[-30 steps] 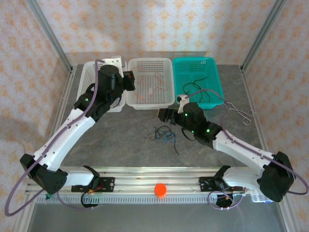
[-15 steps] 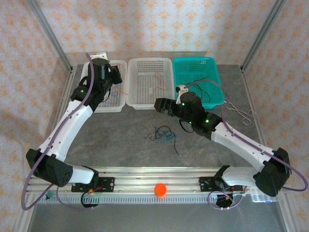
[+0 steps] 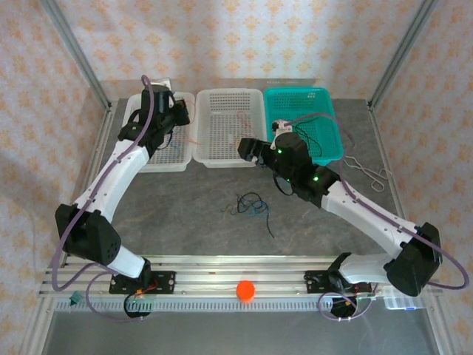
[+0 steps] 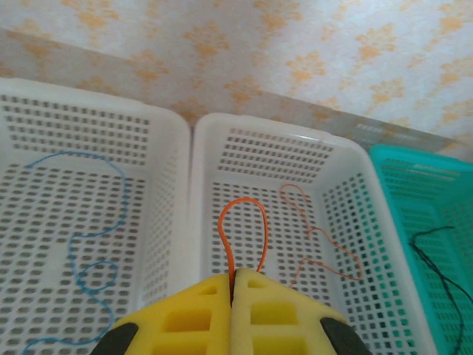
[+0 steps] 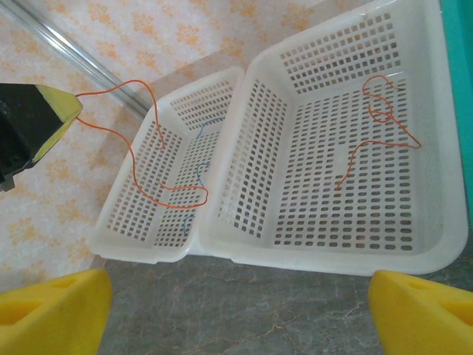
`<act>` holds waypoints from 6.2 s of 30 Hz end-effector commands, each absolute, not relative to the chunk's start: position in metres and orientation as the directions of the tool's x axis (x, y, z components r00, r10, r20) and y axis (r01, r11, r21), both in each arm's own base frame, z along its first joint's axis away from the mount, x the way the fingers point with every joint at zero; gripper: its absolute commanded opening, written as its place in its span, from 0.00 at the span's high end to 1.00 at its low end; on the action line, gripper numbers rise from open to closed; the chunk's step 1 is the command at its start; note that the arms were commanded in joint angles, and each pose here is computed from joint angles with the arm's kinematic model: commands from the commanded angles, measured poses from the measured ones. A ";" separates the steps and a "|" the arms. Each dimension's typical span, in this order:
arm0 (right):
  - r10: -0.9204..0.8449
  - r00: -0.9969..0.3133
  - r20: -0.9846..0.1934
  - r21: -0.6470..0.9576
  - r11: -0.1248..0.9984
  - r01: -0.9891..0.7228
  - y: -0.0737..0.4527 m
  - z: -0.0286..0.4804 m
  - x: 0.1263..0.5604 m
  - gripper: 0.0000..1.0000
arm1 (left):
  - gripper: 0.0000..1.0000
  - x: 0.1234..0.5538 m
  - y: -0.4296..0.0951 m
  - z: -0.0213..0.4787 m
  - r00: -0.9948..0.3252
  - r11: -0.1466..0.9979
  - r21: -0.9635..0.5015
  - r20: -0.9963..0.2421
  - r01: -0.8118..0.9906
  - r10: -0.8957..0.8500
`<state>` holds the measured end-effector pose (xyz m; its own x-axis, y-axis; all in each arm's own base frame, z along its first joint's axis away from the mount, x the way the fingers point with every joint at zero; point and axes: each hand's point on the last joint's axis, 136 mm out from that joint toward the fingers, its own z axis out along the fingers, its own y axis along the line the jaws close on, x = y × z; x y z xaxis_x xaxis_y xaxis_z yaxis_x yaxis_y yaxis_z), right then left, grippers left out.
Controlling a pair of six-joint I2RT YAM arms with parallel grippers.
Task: Untangle the cables
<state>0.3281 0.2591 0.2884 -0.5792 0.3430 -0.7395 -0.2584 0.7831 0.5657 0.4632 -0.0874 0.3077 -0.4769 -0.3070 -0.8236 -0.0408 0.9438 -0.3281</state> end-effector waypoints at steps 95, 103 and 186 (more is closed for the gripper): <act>0.504 -0.853 -0.133 0.359 0.827 0.433 0.250 0.068 0.258 0.39 | 0.33 0.317 -0.185 0.210 -0.574 0.902 -0.419 -0.766 0.103 -0.290; 0.491 -0.860 -0.140 0.358 0.835 0.419 0.260 0.063 0.269 0.62 | 0.33 0.318 -0.183 0.214 -0.566 0.906 -0.410 -0.773 0.101 -0.287; 0.109 -0.882 -0.459 0.580 0.789 -0.205 0.292 0.206 0.281 1.00 | 0.15 0.290 -0.243 0.103 -0.737 0.809 -0.571 -0.605 0.140 -0.300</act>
<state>0.2840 0.2885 0.1914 -0.8950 0.1382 -0.4241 -0.1350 0.8223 0.5528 0.2856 -0.2316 0.0942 -0.7483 -0.2876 -0.5978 0.1139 0.8321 -0.5429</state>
